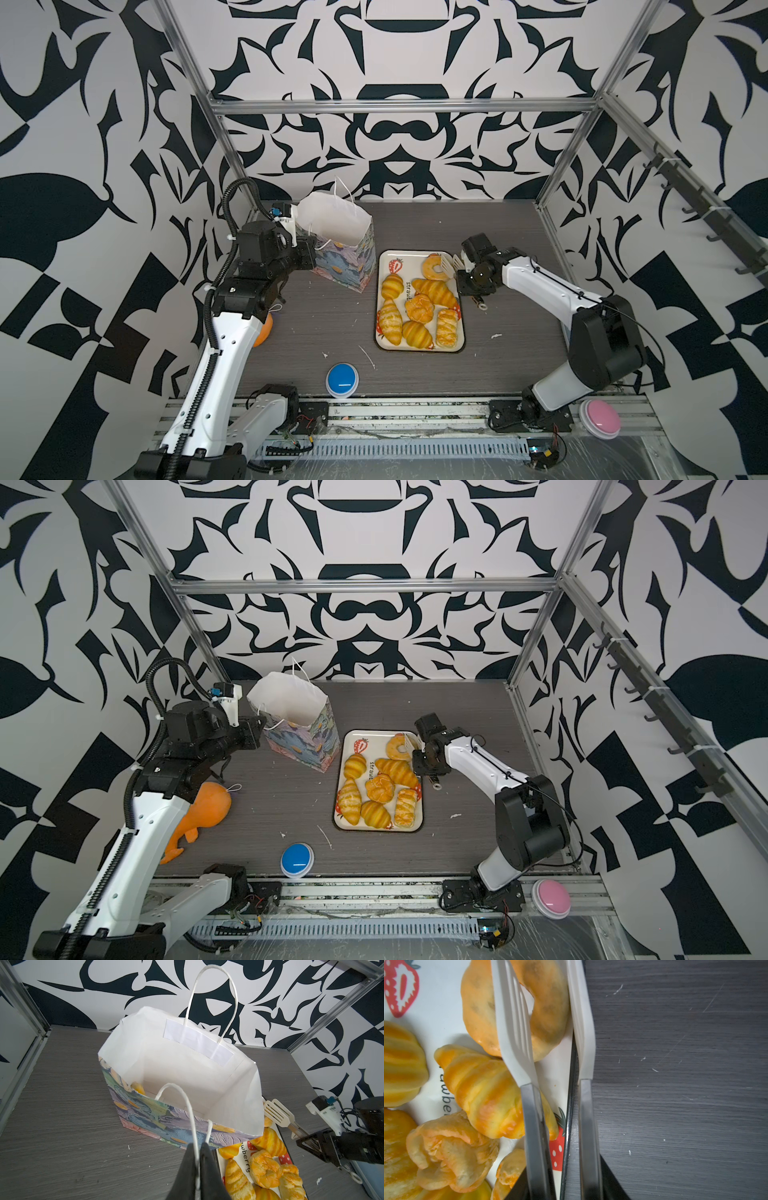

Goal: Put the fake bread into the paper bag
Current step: 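Close the tongs on the ring donut with the right gripper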

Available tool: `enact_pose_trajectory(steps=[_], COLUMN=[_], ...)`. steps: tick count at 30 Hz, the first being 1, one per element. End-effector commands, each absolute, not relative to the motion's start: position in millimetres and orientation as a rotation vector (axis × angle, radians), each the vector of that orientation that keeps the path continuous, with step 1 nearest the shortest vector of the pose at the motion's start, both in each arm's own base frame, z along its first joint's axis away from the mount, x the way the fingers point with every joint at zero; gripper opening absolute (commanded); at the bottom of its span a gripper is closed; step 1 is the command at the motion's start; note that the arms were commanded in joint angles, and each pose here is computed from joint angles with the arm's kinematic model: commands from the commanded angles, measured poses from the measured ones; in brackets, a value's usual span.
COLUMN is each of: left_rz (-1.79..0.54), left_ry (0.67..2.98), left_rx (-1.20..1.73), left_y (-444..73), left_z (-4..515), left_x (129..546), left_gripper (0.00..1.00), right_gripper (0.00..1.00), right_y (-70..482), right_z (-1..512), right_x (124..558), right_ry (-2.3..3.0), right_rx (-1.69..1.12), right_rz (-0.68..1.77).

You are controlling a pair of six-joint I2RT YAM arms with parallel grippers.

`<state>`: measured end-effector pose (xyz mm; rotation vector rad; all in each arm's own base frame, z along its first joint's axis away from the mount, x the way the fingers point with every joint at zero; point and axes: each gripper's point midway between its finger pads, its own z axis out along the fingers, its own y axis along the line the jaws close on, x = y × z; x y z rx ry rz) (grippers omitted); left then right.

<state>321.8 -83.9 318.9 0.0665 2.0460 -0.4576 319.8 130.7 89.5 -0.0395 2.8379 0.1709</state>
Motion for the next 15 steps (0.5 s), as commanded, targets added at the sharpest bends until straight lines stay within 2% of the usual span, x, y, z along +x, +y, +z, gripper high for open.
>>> enact_pose_trajectory(steps=[1,15], left_rz=[-0.456,-0.449], left_ry=[2.065,2.064], left_rx=[0.065,0.063], left_y=[-83,-82], left_z=[313,313], left_x=[320,320], left_gripper=[0.11,0.11], right_gripper=[0.41,0.30], right_y=[131,136], right_z=[93,114], right_x=[324,334], right_ry=[2.819,2.763], right_rx=[-0.044,-0.040], right_rz=[0.163,0.188])
